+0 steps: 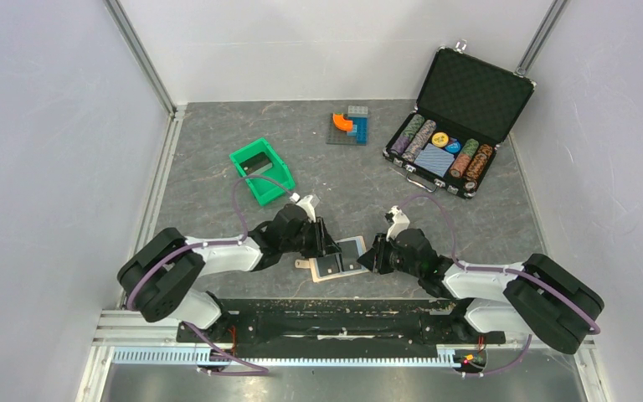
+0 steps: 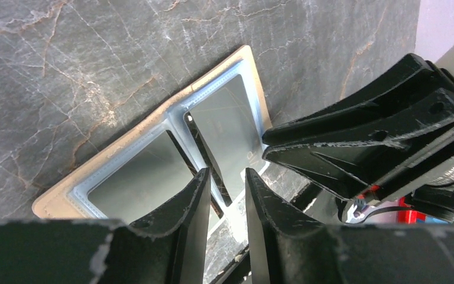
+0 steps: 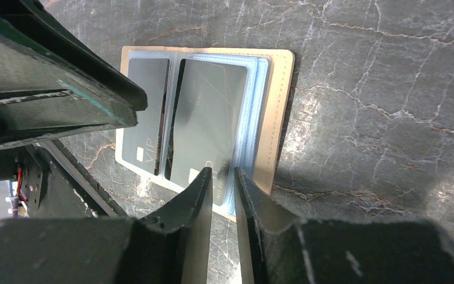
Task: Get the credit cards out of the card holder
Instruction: Remove the credit card from the card holder.
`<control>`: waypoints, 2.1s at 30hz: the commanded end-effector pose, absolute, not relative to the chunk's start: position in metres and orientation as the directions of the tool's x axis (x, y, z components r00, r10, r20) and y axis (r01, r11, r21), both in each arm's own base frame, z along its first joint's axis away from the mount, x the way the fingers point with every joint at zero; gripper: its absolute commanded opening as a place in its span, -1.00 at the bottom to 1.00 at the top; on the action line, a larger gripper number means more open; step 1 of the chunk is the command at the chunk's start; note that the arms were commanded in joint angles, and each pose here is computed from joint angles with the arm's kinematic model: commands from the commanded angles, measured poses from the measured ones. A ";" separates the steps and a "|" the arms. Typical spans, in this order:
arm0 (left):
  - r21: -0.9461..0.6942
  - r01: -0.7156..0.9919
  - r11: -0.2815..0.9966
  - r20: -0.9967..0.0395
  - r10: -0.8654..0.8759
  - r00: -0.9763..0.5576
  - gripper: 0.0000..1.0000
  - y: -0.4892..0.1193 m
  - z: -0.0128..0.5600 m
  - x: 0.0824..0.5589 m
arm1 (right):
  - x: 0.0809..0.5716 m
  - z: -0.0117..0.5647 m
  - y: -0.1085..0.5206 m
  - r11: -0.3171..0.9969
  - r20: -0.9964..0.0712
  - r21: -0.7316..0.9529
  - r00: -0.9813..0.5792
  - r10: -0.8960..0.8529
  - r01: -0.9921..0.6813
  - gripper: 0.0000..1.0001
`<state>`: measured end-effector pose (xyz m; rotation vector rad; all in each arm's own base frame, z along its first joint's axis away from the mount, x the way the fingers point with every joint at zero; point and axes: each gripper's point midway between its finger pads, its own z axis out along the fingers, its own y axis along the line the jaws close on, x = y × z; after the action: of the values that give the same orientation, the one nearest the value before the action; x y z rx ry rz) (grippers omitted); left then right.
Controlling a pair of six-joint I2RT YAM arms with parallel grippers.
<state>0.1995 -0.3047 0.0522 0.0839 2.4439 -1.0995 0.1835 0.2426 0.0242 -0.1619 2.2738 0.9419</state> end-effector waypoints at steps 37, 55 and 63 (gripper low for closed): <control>-0.756 0.208 0.620 -0.371 -0.145 -0.917 -0.95 -0.322 0.054 0.188 | 0.175 0.010 0.238 0.755 -0.585 0.573 -0.805 0.103 -0.320 -0.76; -0.716 0.219 0.662 -0.352 -0.072 -0.933 -0.95 -0.313 0.050 0.179 | 0.195 0.070 0.267 0.672 -0.730 0.498 -0.683 -0.016 -0.548 -0.67; -0.711 0.216 0.670 -0.346 -0.066 -0.936 -0.95 -0.311 0.051 0.179 | 0.194 0.038 0.270 0.697 -0.671 0.502 -0.739 -0.061 -0.513 -0.67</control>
<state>0.1717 -0.3037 0.0296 0.0792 2.5993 -1.1028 0.1877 0.2603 0.0352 -0.4081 2.2932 0.9109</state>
